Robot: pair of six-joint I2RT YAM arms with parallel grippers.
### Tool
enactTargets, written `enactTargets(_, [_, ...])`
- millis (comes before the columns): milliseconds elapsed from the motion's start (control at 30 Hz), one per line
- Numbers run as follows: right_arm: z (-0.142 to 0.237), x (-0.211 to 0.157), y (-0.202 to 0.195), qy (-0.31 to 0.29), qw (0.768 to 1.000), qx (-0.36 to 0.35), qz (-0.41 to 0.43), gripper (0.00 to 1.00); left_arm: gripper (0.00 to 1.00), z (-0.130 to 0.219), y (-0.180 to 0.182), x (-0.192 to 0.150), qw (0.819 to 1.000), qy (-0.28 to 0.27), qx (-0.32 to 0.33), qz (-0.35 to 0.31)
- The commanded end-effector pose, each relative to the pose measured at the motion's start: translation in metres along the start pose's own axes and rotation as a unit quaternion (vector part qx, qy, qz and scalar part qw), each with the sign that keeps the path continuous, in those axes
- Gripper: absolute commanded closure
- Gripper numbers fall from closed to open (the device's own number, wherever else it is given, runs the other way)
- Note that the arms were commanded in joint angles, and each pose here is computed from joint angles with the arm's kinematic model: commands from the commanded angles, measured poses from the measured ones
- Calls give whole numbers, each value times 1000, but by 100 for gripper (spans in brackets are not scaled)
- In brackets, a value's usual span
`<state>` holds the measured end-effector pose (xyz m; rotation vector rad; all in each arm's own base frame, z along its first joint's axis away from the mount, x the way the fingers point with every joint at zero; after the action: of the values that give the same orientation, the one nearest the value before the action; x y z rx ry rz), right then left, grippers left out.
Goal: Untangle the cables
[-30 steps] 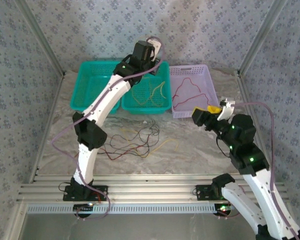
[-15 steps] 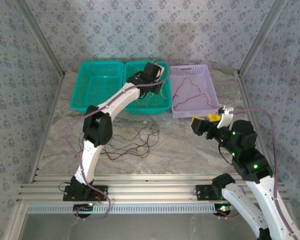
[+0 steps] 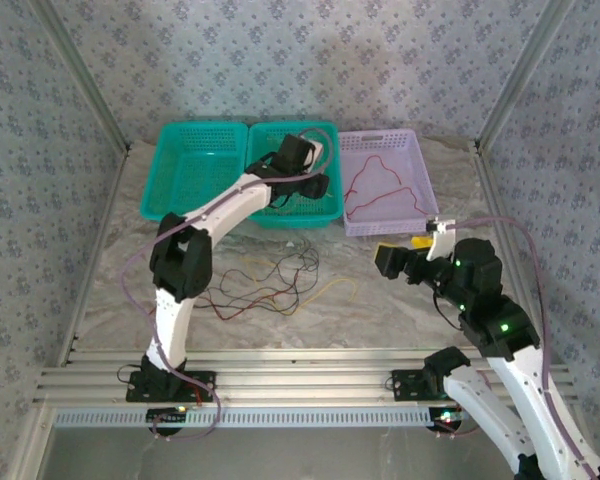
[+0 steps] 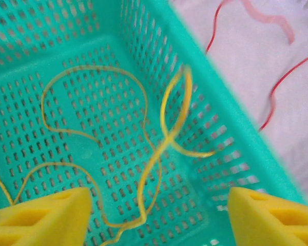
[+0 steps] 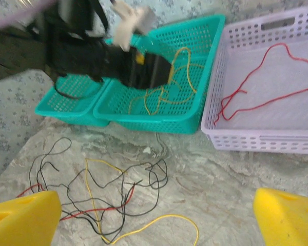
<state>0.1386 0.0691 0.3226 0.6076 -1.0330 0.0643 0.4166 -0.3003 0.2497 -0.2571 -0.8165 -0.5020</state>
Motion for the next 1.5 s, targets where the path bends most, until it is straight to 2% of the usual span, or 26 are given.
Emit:
enactTargets(0, [-6, -10, -2, 31, 999, 10, 0, 2, 22, 67, -12, 39, 995, -88, -36, 2])
enactTargets(33, [-7, -12, -2, 34, 999, 10, -1, 2, 18, 78, -14, 43, 994, -98, -40, 2])
enactTargets(67, [-8, -13, -3, 37, 999, 10, -2, 2, 9, 86, -16, 45, 994, -105, -42, 2])
enactTargets(133, [-12, -15, -3, 45, 999, 10, -5, 2, 5, 106, -16, 49, 992, -116, -41, 11])
enactTargets(367, [-25, -22, -2, 80, 997, 17, -5, 3, 2, 178, -7, 45, 984, -158, -27, 76])
enactTargets(567, [-55, -41, 3, 132, 991, 31, 1, 4, 1, 223, -1, -3, 978, -156, -8, 139])
enactTargets(867, [-105, -80, 27, 207, 977, 30, 41, 8, 1, 235, 8, -109, 971, -73, 28, 227])
enactTargets(1033, [-118, -106, 25, 246, 969, -13, 28, 8, 1, 228, 3, -157, 967, 6, 80, 241])
enactTargets(1233, [-136, -143, 15, 273, 961, -51, -5, 7, 1, 229, 3, -201, 956, 12, 81, 281])
enactTargets(1467, [-152, -145, 12, 242, 966, -87, -34, 5, 1, 234, 8, -230, 947, 16, 83, 309])
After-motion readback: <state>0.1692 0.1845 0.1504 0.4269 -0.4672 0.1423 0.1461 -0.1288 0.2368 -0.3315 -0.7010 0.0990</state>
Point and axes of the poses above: each hand's point on the last joint's axis, 136 mm out from that joint toward the fingers, its own z axis back along the fingers, its own y axis along the line the jaws close on, x = y × z, the point moved 10 cm from there along z, back along the fingers, and after that the axes turned 4 degrees about -z, right-handed, at the moved point
